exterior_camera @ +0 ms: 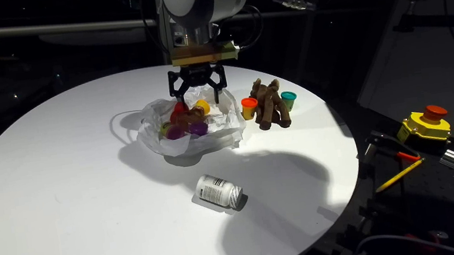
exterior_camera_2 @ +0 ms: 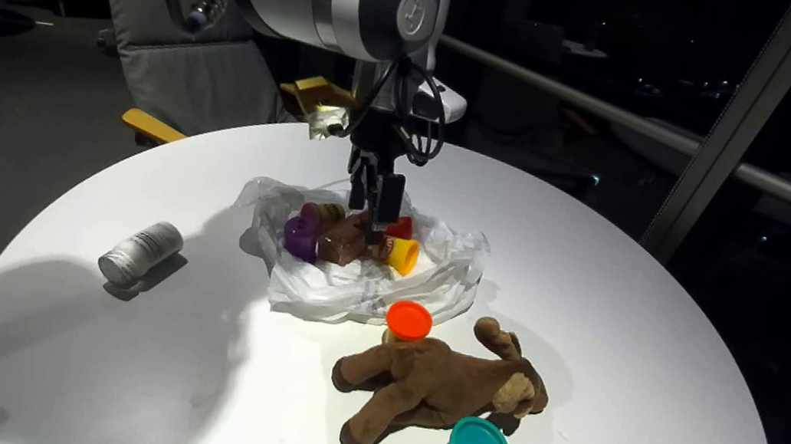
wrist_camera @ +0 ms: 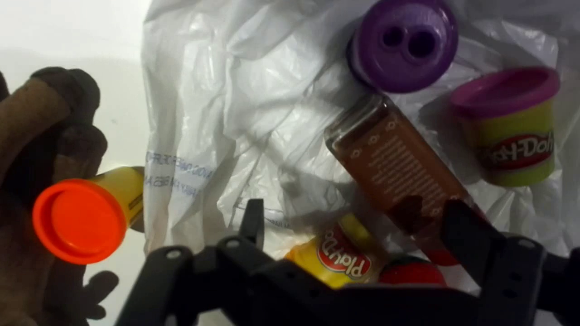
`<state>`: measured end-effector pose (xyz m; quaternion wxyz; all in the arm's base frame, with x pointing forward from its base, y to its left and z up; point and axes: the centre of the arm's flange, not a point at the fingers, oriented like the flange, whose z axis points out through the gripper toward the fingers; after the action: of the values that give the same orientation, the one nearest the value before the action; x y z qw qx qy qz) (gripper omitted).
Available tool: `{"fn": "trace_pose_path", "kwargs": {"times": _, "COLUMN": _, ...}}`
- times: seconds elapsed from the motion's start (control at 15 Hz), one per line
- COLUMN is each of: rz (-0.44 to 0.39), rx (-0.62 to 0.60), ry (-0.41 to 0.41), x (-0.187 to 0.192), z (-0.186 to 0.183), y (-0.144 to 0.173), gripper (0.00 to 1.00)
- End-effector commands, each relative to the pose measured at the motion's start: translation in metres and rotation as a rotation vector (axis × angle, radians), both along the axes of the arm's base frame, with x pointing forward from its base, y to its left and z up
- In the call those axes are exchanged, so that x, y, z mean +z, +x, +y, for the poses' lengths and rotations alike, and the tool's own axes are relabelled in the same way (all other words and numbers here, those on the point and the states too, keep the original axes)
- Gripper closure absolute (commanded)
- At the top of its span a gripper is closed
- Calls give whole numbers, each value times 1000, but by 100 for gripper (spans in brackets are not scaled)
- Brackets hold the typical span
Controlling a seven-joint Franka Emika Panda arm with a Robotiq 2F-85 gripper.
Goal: Remove the things from the plastic and put them on the table
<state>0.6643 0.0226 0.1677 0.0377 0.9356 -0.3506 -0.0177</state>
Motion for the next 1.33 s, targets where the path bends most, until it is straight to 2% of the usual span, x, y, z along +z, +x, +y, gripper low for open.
{"fn": "trace_pose_path", "kwargs": {"times": 0.0, "rz": -66, "rx": -183, "ry": -32, "x": -4, "z": -9, "y": 27, "gripper": 0}}
{"fn": "trace_pose_path", "kwargs": {"times": 0.27, "rz": -104, "rx": -381, "ry": -67, "x": -12, "z": -30, "y": 35, "gripper": 0}}
{"fn": "trace_pose_path", "kwargs": {"times": 0.47, "rz": -103, "rx": -494, "ry": -74, "x": -17, "z": -40, "y": 38, "gripper": 0}}
{"fn": "trace_pose_path", "kwargs": {"times": 1.0, "rz": -81, "rx": -607, "ry": -48, "x": -32, "z": -38, "y": 38, "gripper": 0}}
{"fn": "trace_pose_path", "kwargs": {"times": 1.07, "rz": -80, "rx": -616, "ry": -48, "x": -33, "z": -38, "y": 39, "gripper": 4}}
{"fn": "trace_pose_path", "kwargs": {"times": 1.13, "rz": -79, "rx": -622, "ry": -49, "x": -34, "z": -39, "y": 39, "gripper": 27}}
{"fn": "trace_pose_path", "kwargs": {"times": 1.27, "rz": -78, "rx": -635, "ry": -42, "x": -33, "z": -40, "y": 38, "gripper": 31}}
